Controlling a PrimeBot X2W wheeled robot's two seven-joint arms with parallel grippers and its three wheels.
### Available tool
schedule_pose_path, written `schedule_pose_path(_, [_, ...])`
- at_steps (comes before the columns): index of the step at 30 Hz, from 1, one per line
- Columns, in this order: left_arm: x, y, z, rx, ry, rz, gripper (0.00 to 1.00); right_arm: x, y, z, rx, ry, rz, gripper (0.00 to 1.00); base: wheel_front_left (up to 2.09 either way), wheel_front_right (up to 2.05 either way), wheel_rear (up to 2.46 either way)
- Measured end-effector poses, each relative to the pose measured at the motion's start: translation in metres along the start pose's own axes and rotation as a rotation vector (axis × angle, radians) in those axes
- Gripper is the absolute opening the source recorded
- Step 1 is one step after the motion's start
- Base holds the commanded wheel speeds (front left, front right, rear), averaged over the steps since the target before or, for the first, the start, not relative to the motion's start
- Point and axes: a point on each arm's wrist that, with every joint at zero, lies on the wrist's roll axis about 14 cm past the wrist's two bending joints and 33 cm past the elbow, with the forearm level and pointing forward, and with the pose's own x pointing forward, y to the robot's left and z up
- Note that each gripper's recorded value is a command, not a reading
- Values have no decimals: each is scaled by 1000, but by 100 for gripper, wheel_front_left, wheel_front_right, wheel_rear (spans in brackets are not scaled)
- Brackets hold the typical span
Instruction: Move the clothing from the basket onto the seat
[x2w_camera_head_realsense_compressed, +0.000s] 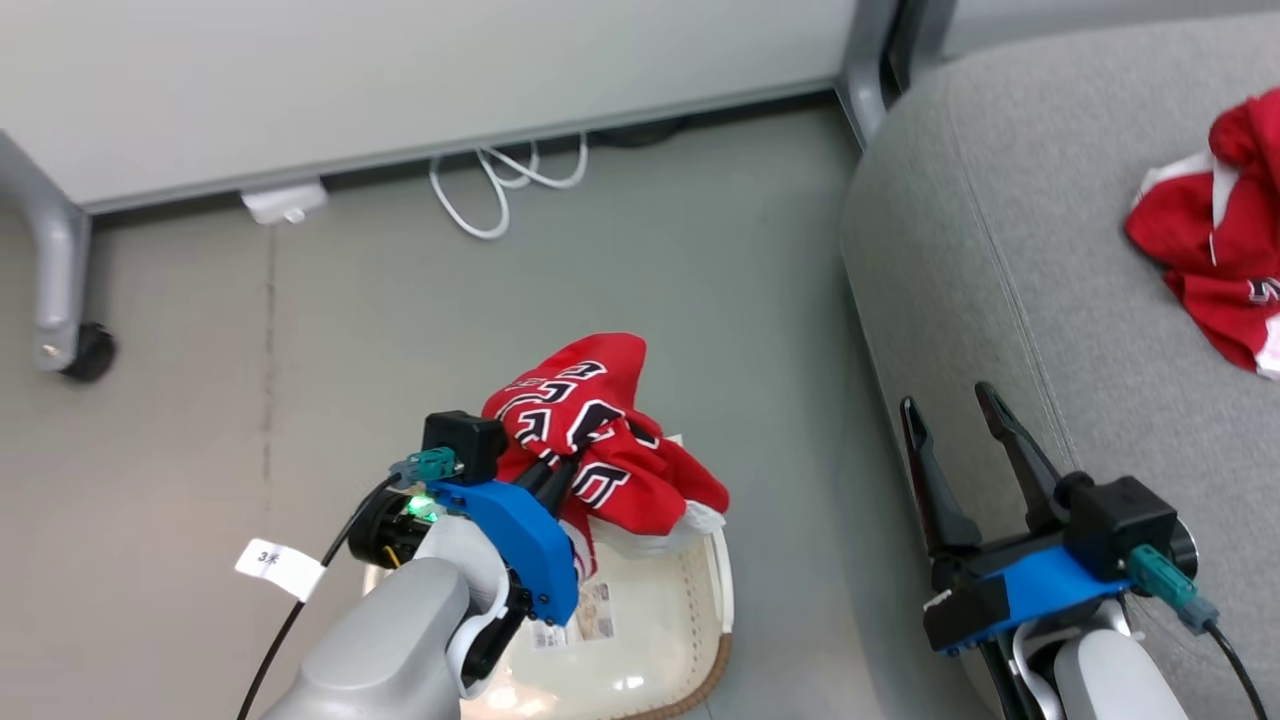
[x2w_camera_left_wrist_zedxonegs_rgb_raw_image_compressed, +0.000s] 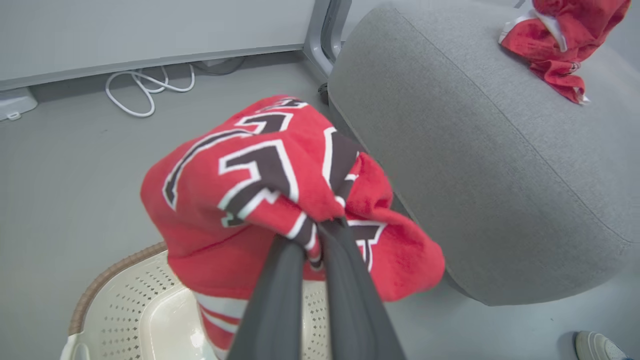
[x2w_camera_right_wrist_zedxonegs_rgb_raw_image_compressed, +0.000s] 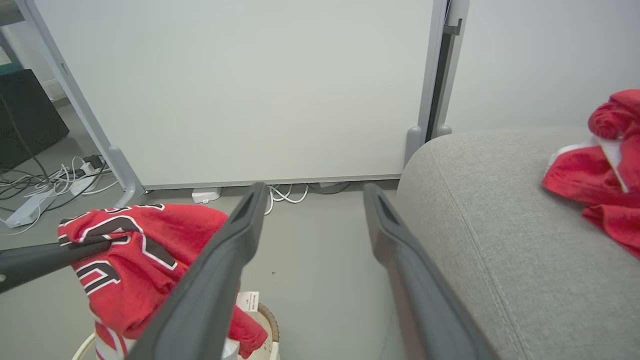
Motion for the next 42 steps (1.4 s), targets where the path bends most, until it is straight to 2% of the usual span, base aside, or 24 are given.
schedule_pose_path(4, [-15,-14,23,50,-60,-26,0,-6,11,11,1,-19,26,100,0,0,0])
schedule_pose_path(11, [-36,-31,79,210,-171,-42,0,-14,29,22,-1,-32,74,100,0,0,0])
schedule_pose_path(23, [-59,-99,153,287,-396,-157,0,-26,51,39,-16,-60,135,100,0,0,0])
schedule_pose_path(31, [-56,-124,165,300,-426,-209,0,-31,52,40,-19,-55,135,100,0,0,0])
schedule_pose_path(42, [-43,-127,156,280,-392,-230,0,-23,66,35,-27,-21,179,100,0,0,0])
